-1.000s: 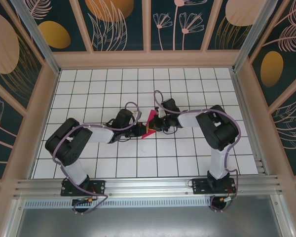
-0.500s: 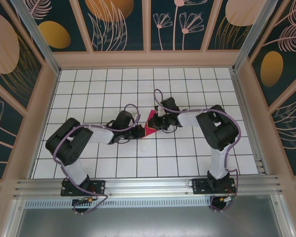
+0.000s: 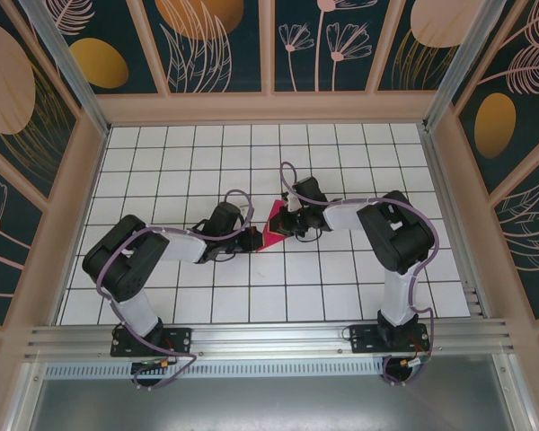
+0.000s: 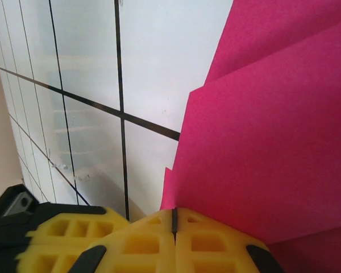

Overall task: Fold a paper plane with a square sheet of paper (pick it up from the middle)
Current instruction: Fourth fold the wing at the center of the table.

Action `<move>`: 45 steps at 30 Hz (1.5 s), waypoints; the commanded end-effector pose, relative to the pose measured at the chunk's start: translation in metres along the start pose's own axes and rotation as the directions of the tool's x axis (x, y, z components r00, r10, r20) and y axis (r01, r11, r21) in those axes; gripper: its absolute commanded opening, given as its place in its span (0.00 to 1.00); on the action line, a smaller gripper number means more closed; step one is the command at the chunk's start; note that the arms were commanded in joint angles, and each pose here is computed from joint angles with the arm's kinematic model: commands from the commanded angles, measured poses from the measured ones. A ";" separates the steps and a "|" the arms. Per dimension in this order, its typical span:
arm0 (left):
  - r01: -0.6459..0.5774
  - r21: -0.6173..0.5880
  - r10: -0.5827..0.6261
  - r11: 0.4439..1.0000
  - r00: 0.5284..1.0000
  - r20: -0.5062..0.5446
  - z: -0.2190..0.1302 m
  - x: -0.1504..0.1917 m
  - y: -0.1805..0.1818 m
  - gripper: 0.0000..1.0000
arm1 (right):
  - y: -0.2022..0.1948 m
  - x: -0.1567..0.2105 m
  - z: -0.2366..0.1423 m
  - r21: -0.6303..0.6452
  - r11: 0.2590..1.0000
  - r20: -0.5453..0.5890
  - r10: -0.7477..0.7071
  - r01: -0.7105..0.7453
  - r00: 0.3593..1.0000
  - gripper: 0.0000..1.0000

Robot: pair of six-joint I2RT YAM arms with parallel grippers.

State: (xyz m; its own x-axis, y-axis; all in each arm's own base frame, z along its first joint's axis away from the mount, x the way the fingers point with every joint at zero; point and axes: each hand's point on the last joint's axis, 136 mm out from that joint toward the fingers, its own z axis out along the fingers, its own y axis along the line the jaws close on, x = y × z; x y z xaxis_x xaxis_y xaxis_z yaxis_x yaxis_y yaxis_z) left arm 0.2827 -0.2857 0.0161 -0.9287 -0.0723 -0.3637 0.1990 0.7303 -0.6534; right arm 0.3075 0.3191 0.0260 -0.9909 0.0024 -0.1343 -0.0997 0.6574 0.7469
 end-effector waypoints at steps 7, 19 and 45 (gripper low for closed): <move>0.038 -0.074 -0.042 0.997 0.998 -0.056 0.005 0.012 0.018 0.00 | 0.009 0.017 0.001 -0.005 1.000 -0.022 -0.009 0.009 1.000 0.00; 0.058 -0.180 -0.072 0.982 0.994 -0.076 -0.003 0.024 0.039 0.00 | -0.026 -0.001 -0.002 0.088 0.996 0.006 0.029 -0.030 1.000 0.00; 0.006 -0.103 -0.015 0.995 0.996 -0.084 -0.007 0.021 0.021 0.00 | -0.056 -0.122 -0.093 0.065 0.990 0.303 0.098 -0.123 0.948 0.00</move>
State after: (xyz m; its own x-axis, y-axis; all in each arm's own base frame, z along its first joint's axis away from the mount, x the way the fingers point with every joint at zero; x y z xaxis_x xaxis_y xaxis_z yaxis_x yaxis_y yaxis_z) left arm 0.2824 -0.2828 0.0153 -0.9296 -0.0478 -0.3655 0.2061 0.7546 -0.6230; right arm 0.4276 0.2065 0.0259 -0.9299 0.3153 -0.1896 0.0946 0.7029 0.7050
